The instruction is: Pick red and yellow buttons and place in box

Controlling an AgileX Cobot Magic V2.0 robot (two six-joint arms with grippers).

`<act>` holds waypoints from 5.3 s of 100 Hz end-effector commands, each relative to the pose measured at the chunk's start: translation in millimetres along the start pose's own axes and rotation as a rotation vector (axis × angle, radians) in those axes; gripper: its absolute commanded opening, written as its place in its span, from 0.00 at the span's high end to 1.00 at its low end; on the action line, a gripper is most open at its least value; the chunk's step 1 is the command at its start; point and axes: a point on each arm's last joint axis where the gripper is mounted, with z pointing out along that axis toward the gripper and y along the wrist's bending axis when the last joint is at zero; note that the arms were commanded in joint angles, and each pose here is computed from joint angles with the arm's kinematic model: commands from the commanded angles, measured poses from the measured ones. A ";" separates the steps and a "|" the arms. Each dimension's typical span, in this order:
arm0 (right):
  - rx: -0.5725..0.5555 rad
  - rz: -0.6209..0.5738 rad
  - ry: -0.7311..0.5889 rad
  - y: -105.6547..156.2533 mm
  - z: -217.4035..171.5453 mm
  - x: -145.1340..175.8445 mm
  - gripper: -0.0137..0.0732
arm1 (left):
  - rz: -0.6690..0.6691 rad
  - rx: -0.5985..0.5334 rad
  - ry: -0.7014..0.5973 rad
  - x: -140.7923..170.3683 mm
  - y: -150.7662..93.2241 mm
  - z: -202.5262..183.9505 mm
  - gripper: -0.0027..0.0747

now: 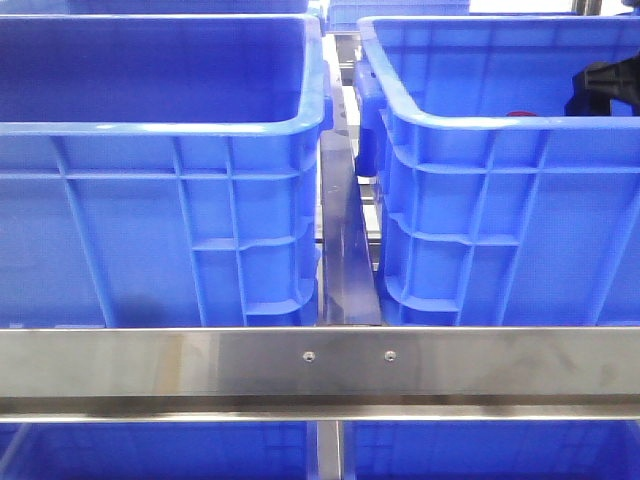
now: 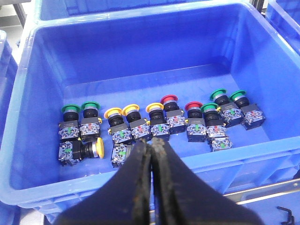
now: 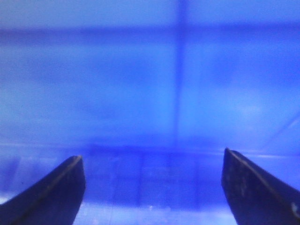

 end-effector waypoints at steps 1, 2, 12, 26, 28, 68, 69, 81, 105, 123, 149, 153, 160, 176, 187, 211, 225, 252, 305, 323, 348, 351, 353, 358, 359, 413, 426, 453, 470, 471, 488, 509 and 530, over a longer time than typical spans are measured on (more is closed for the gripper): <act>-0.016 0.071 -0.155 3.1 -34.0 -44.8 0.13 | -0.017 -0.003 -0.095 -13.2 0.2 -3.6 0.99; -0.016 0.070 -0.157 3.3 -35.1 -45.4 0.13 | -0.017 -0.003 -0.095 -13.2 0.2 -3.6 0.99; -0.021 0.063 -0.193 7.3 -54.3 -55.6 0.13 | -0.017 -0.003 -0.095 -13.2 0.2 -3.6 0.99; -0.024 0.052 -0.242 14.0 -87.1 -66.1 0.13 | -0.017 -0.003 -0.095 -13.2 0.2 -3.6 0.99; -0.025 0.050 -0.250 15.2 -92.8 -67.4 0.13 | -0.017 -0.003 -0.095 -13.2 0.2 -3.6 0.99; -0.071 0.007 -0.408 45.5 -213.0 -61.4 0.13 | -0.017 -0.003 -0.095 -13.2 0.2 -3.6 0.99; -0.071 0.005 -0.417 46.5 -217.6 -61.7 0.13 | -0.017 -0.003 -0.095 -13.2 0.2 -3.6 0.99; -0.070 0.004 -0.450 53.5 -247.9 -47.1 0.13 | -0.017 -0.003 -0.095 -13.2 0.2 -3.6 0.99; -0.062 -0.007 -0.498 65.0 -294.1 -7.2 0.14 | -0.017 -0.003 -0.095 -13.2 0.2 -3.6 0.99; -0.060 -0.019 -0.544 71.8 -319.3 18.6 0.14 | -0.017 -0.003 -0.095 -13.2 0.2 -3.6 0.99; -0.037 -0.028 -0.601 74.9 -339.8 32.2 0.51 | -0.017 -0.003 -0.095 -13.2 0.2 -3.6 0.99; -0.037 -0.029 -0.602 75.0 -340.0 32.2 0.61 | -0.017 -0.003 -0.095 -13.2 0.2 -3.6 0.99; -0.037 -0.029 -0.602 75.1 -340.0 32.2 0.77 | -0.017 -0.003 -0.095 -13.2 0.2 -3.6 0.99; -0.037 -0.029 -0.602 75.1 -340.0 32.2 0.92 | -0.017 -0.003 -0.095 -13.2 0.2 -3.6 0.99; -0.037 -0.029 -0.602 75.1 -340.0 32.2 0.92 | -0.017 -0.003 -0.095 -13.2 0.2 -3.6 0.99; -0.037 -0.029 -0.602 75.1 -340.0 32.2 0.92 | -0.017 -0.003 -0.095 -13.2 0.2 -3.6 0.99; -0.037 -0.029 -0.602 75.1 -340.0 32.2 0.92 | -0.017 -0.003 -0.095 -13.2 0.2 -3.6 0.99; -0.037 -0.029 -0.602 75.1 -340.0 32.2 0.92 | -0.017 -0.003 -0.095 -13.2 0.2 -3.6 0.99; -0.038 -0.029 -0.602 75.1 -340.0 32.2 0.92 | -0.018 -0.016 -0.170 -19.5 1.5 -4.0 0.99; -0.038 -0.029 -0.602 75.1 -340.0 32.2 0.92 | 0.000 -0.043 -0.228 -9.6 3.2 -4.5 0.99; -0.038 -0.029 -0.602 75.1 -340.0 32.2 0.92 | -0.038 -0.122 -0.344 37.6 9.2 -1.7 0.99; -0.038 -0.029 -0.602 75.1 -340.0 32.2 0.92 | -0.040 -0.127 -0.357 43.7 9.4 -2.7 0.99; -0.038 -0.029 -0.602 75.1 -340.0 32.2 0.92 | -0.040 -0.129 -0.360 48.2 9.4 -2.7 0.99; -0.038 -0.029 -0.602 75.1 -340.0 32.2 0.92 | -0.040 -0.129 -0.366 58.7 9.0 -2.5 0.99; -0.038 -0.029 -0.602 75.1 -340.0 32.2 0.92 | -0.040 -0.129 -0.362 61.6 9.0 -1.4 0.99; -0.038 -0.029 -0.602 75.1 -340.0 32.2 0.92 | -0.020 -0.122 -0.446 145.5 6.9 17.7 0.99; -0.038 -0.029 -0.602 75.1 -340.0 32.2 0.92 | -0.018 -0.120 -0.448 150.6 6.9 21.2 0.99; -0.038 -0.029 -0.602 75.1 -340.0 32.2 0.92 | -0.001 -0.110 -0.518 160.8 6.0 28.1 0.99; -0.038 -0.029 -0.602 75.1 -340.0 32.2 0.92 | 0.000 -0.110 -0.512 161.3 6.0 28.3 0.99; -0.038 -0.029 -0.602 75.1 -340.0 32.2 0.92 | 0.000 -0.110 -0.512 161.3 6.0 28.3 0.99; -0.038 -0.029 -0.602 75.1 -340.0 32.2 0.92 | -0.005 -0.109 -0.513 161.3 6.0 28.3 0.99; -0.038 -0.029 -0.602 75.1 -340.0 32.2 0.92 | -0.005 -0.109 -0.513 161.3 6.0 28.3 0.99; -0.038 -0.029 -0.602 75.1 -340.0 32.2 0.92 | -0.005 -0.109 -0.513 161.3 6.0 28.3 0.99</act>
